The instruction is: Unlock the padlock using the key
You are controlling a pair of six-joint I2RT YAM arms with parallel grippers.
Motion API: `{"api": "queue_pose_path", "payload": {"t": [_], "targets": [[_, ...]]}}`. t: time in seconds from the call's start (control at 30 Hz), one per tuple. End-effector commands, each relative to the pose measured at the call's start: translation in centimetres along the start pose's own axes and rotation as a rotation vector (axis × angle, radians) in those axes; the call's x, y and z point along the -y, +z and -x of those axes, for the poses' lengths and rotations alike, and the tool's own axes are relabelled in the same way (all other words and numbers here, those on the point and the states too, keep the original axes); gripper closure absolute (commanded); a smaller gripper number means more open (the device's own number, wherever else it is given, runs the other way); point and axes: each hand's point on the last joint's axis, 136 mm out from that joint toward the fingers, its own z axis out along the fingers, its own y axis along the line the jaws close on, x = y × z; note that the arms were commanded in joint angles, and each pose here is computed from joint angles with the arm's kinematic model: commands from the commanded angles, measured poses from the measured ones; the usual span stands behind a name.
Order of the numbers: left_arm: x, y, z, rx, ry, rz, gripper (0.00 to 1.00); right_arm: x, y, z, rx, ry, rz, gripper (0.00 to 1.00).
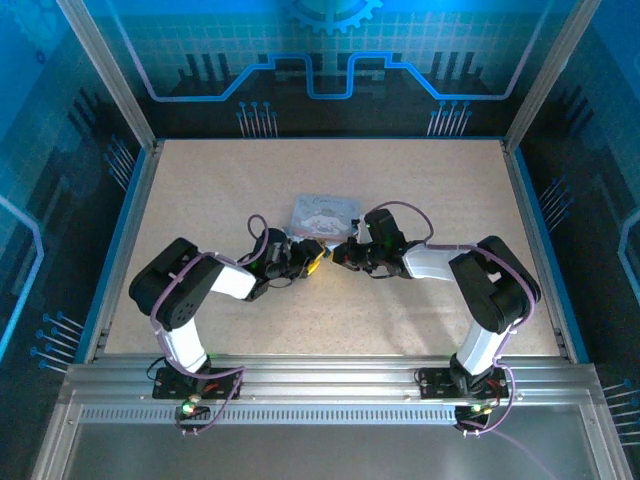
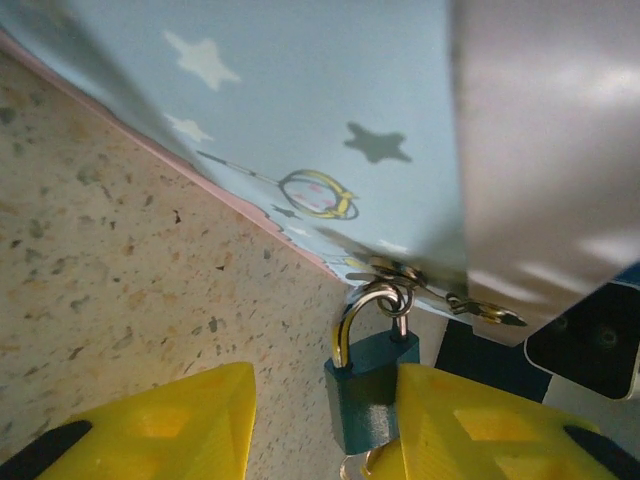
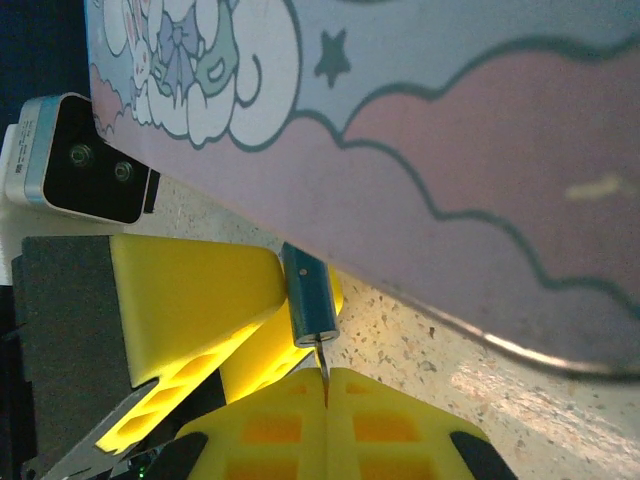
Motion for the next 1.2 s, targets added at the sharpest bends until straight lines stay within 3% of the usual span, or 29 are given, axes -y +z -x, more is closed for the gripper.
{"api": "queue_pose_path", "payload": {"t": [0.0,0.27,0.67,0.87,1.17], "targets": [[1.9,0.6,-0.5,-0.025,0.007,-0.062,0.59,-1.2,0.3,-0.5,-0.014,-0.002,0.026,1.00],[1.9,0.8,-0.6,-0.025,0.008,-0.063,0.60,-2.0,0.3,-0.7,-0.015,-0.004,0.025,1.00],[2.0,0.8,-0.7,-0.025,0.009,-0.067,0.81,-2.5,0.1,-0.7,-0.004,0.008,0.040,1.00],[2.2,0.7,-0.7,-0.024,0.014,-0.073,0.93,-2.5,-0.7,-0.3,0.041,-0.012,0.059,0.88],[2.5,0.5,-0.6,-0.018,0.021,-0.077,0.99,-1.9,-3.1,-0.1,0.088,-0.102,0.004,0.67]]}}
